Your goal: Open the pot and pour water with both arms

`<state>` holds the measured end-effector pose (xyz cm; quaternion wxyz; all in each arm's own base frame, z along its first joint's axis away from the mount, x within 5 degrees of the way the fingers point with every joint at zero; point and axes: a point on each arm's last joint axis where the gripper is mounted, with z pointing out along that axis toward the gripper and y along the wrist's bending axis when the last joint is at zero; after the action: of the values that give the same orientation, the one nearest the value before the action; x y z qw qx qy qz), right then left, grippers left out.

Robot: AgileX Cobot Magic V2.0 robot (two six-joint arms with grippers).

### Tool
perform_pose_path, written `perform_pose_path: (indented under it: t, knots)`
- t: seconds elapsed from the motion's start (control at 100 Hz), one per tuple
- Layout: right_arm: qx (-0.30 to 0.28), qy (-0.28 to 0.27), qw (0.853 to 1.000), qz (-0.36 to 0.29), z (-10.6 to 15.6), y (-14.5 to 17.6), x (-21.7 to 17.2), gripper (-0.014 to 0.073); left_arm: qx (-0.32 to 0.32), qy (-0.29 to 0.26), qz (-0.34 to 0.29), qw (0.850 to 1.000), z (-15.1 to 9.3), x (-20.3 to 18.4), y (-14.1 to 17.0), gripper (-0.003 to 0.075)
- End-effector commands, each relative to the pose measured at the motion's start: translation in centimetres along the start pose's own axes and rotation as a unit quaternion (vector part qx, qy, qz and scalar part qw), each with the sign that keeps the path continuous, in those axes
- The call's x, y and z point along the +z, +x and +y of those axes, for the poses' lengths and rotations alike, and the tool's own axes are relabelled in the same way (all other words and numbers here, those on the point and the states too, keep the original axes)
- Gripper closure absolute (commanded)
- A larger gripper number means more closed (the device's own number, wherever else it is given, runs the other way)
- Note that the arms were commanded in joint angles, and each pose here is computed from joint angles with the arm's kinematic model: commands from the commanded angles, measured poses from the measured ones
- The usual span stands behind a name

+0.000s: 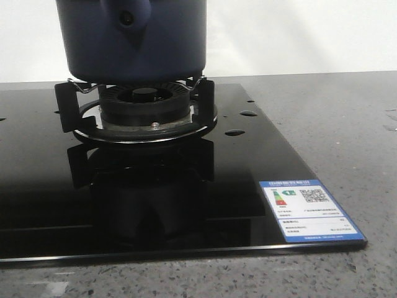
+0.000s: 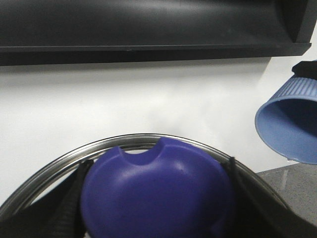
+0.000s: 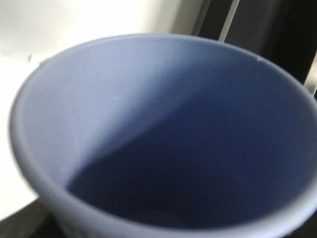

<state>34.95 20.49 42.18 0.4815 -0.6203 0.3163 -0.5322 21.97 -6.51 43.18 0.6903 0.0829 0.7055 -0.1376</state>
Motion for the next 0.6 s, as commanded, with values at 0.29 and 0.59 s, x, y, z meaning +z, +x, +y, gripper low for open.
perform_pose_path:
  t: [0.29, 0.59]
  knots:
    - [0.112, 0.03, 0.993, 0.037, -2.9, 2.4, -1.8, 0.0361, -0.001, -0.012, -0.081, 0.997, 0.1, -1.2, -2.7, 0.0385]
    - [0.37, -0.087, 0.914, 0.141, -0.2, 3.7, -2.5, 0.0361, -0.001, -0.012, -0.081, 0.997, 0.1, -1.2, -2.7, 0.0385]
